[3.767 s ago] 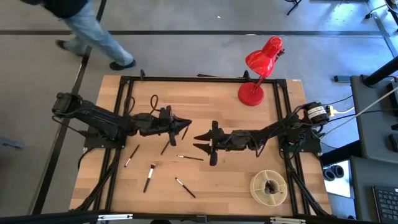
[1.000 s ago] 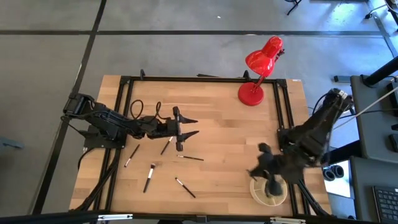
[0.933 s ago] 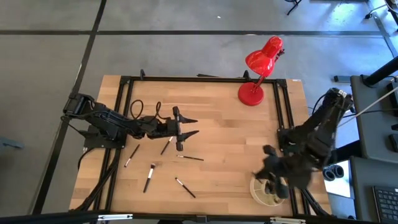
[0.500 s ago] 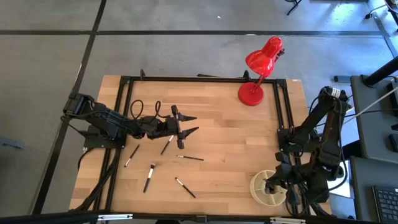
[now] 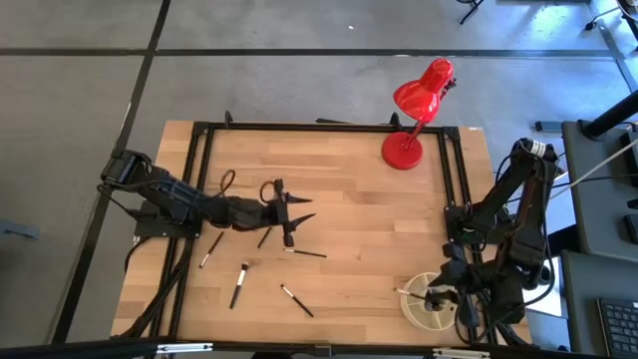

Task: Put items in baskets/containers
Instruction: Put the black eyeshadow brush into the yellow pen organizer

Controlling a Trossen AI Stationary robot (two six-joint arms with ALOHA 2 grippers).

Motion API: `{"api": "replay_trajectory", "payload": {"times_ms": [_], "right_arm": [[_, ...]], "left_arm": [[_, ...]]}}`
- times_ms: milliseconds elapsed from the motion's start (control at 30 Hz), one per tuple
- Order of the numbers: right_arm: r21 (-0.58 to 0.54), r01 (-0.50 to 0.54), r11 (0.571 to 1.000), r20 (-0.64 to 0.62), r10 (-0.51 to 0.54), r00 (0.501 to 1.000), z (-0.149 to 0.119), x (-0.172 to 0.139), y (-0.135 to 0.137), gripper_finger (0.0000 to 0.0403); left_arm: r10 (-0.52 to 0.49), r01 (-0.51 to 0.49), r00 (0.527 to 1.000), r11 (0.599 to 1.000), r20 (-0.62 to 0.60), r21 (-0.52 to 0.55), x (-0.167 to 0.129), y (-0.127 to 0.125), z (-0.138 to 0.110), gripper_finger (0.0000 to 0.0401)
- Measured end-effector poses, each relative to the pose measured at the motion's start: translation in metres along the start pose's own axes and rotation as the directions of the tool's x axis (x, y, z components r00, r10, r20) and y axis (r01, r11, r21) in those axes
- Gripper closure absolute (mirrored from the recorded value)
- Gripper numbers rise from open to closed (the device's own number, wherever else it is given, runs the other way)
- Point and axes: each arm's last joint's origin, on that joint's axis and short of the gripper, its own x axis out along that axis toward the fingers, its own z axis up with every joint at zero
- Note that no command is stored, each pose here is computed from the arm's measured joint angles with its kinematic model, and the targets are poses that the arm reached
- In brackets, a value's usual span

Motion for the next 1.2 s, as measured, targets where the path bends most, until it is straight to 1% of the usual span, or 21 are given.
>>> {"api": "replay_trajectory", "payload": {"times_ms": [33, 100, 200, 300, 367, 433, 533, 600, 633, 700, 767, 800, 900, 1000, 1100, 1200], "right_arm": [[-0.001, 0.003, 1.000, 0.007, -0.003, 1.000, 0.002, -0.002, 0.000, 0.0284], [-0.008, 0.026, 1.000, 0.060, -0.025, 0.998, 0.008, -0.006, 0.001, 0.0284], [-0.015, 0.059, 0.998, 0.165, -0.056, 0.985, 0.020, -0.012, 0.003, 0.0289], [-0.015, 0.085, 0.996, 0.237, -0.079, 0.968, 0.033, -0.017, 0.004, 0.0293], [0.013, 0.105, 0.994, 0.272, -0.105, 0.957, 0.041, -0.018, 0.002, 0.0295], [0.049, 0.133, 0.990, 0.299, -0.141, 0.944, 0.049, -0.016, -0.001, 0.0295], [0.133, 0.188, 0.973, 0.313, -0.221, 0.924, 0.061, -0.005, -0.010, 0.0295], [0.167, 0.214, 0.962, 0.259, -0.253, 0.932, 0.068, 0.011, -0.017, 0.0295], [0.178, 0.231, 0.957, 0.220, -0.268, 0.938, 0.071, 0.022, -0.021, 0.0295], [0.193, 0.264, 0.945, 0.153, -0.295, 0.943, 0.078, 0.045, -0.029, 0.0295], [0.208, 0.297, 0.932, 0.101, -0.323, 0.941, 0.086, 0.069, -0.037, 0.0295], [0.209, 0.299, 0.931, 0.078, -0.320, 0.944, 0.090, 0.081, -0.040, 0.0295], [0.194, 0.271, 0.943, -0.001, -0.276, 0.961, 0.100, 0.119, -0.047, 0.0295], [0.178, 0.187, 0.966, -0.054, -0.180, 0.982, 0.105, 0.155, -0.050, 0.0295], [0.134, 0.136, 0.982, -0.085, -0.126, 0.988, 0.104, 0.185, -0.052, 0.0295], [0.082, 0.137, 0.987, -0.084, -0.130, 0.988, 0.102, 0.202, -0.055, 0.0295]], "left_arm": [[-0.005, 0.005, 0.999, 1.000, -0.036, 0.006, -0.001, -0.003, -0.003, 0.0232], [-0.030, 0.032, 0.994, 0.999, -0.109, 0.019, -0.005, -0.009, -0.011, 0.0235], [-0.112, 0.116, 0.972, 0.993, -0.208, 0.009, -0.009, -0.017, -0.019, 0.0236], [-0.205, 0.210, 0.922, 0.977, -0.329, -0.020, -0.012, -0.025, -0.019, 0.0237], [-0.259, 0.267, 0.879, 0.963, -0.401, -0.035, -0.014, -0.031, -0.016, 0.0237], [-0.309, 0.314, 0.840, 0.947, -0.447, -0.066, -0.016, -0.036, -0.015, 0.0237], [-0.363, 0.367, 0.798, 0.926, -0.481, -0.091, -0.019, -0.043, -0.019, 0.0237], [-0.368, 0.382, 0.784, 0.921, -0.500, -0.080, -0.020, -0.047, -0.023, 0.0237], [-0.356, 0.379, 0.786, 0.923, -0.506, -0.062, -0.021, -0.049, -0.024, 0.0237], [-0.299, 0.341, 0.806, 0.940, -0.511, -0.012, -0.020, -0.049, -0.026, 0.0237], [-0.204, 0.255, 0.842, 0.966, -0.499, 0.035, -0.018, -0.047, -0.026, 0.0237], [-0.150, 0.202, 0.858, 0.978, -0.491, 0.054, -0.017, -0.045, -0.026, 0.0237], [-0.005, 0.035, 0.894, 0.998, -0.447, 0.058, -0.012, -0.039, -0.023, 0.0237], [0.084, -0.081, 0.910, 0.996, -0.406, 0.025, -0.009, -0.035, -0.019, 0.0237], [0.125, -0.126, 0.912, 0.992, -0.390, 0.023, -0.008, -0.032, -0.018, 0.0237], [0.133, -0.124, 0.911, 0.991, -0.390, 0.048, -0.007, -0.031, -0.018, 0.0237]]}}
